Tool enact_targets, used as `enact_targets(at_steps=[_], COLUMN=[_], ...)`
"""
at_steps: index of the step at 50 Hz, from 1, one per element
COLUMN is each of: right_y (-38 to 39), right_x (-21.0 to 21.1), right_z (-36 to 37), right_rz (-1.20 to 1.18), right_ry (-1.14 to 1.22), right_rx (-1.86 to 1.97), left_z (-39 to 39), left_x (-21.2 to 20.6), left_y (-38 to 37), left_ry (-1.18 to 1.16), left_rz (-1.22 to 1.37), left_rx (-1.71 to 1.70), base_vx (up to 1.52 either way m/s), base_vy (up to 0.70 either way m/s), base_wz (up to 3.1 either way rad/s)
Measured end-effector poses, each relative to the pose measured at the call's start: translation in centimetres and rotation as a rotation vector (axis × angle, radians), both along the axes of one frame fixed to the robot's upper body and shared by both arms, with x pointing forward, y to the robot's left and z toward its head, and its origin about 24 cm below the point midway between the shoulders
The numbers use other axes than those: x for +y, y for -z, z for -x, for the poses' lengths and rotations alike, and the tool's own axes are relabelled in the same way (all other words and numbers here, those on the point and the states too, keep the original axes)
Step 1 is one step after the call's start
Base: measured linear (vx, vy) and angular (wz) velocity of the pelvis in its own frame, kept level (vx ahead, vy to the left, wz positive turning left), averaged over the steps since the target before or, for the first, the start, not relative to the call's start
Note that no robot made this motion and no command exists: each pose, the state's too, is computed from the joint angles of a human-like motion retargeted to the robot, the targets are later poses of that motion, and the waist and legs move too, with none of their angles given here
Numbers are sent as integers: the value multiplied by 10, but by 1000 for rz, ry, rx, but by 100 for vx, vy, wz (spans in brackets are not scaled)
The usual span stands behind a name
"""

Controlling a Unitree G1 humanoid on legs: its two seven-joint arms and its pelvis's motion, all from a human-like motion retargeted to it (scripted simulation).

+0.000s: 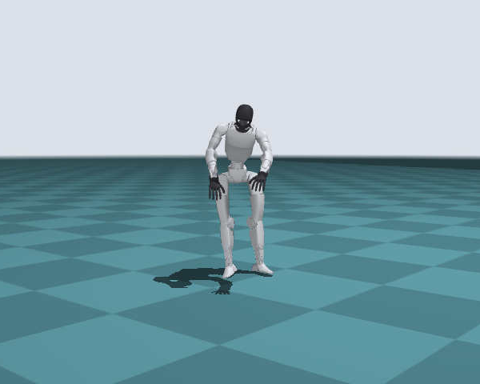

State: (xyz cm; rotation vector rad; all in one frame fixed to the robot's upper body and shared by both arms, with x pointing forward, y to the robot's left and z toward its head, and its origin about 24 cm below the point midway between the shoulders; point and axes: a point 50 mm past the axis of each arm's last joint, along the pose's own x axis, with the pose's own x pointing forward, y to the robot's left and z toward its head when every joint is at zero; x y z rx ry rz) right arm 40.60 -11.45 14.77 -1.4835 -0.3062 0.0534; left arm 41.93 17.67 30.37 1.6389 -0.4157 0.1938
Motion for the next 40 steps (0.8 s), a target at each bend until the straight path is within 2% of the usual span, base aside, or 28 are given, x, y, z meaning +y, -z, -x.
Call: enact_targets(at_steps=[4,7,10,12,15,17,21,25,28,30,32,35,38,40], right_y=[6,10,12,14,12,11,10,8,7,5,8,15,15,14], right_x=[-3,-7,-11,-13,-22,-27,-35,-30,-23,-19,-18,-19,-14,-11], right_z=[1,2,4,5,6,6,6,5,6,5,6,7,5,5], right_rz=[-19,-46,-61,-64,-55,-44,-25,0,-13,-16,-24,-39,-14,3], right_ry=[4,12,19,22,43,58,83,71,43,31,30,32,38,27], right_rx=[9,21,9,-2,-34,-46,-55,-91,-96,-92,-80,-60,-42,-46], left_z=[10,40,69,78,74,64,50,72,94,91,73,50,43,49], left_x=[-71,-121,-139,-127,-89,-47,62,176,214,206,169,82,-12,-52], left_y=[46,85,106,115,122,128,140,152,169,184,202,229,232,228], left_ry=[337,648,866,904,802,632,156,-412,-686,-694,-558,-239,111,289], left_rz=[-316,-433,-383,-279,-121,-15,267,549,576,535,454,424,511,457], left_rx=[61,156,182,192,204,239,282,116,121,217,323,433,498,502], base_vx=[0,0,0,0,0,0,-6,-7,-2,4,1,-1,9,2], base_vy=[0,0,0,0,0,0,-4,-5,-3,-8,-2,4,-5,1], base_wz=[0,0,0,0,0,0,-5,2,7,8,25,39,15,9])
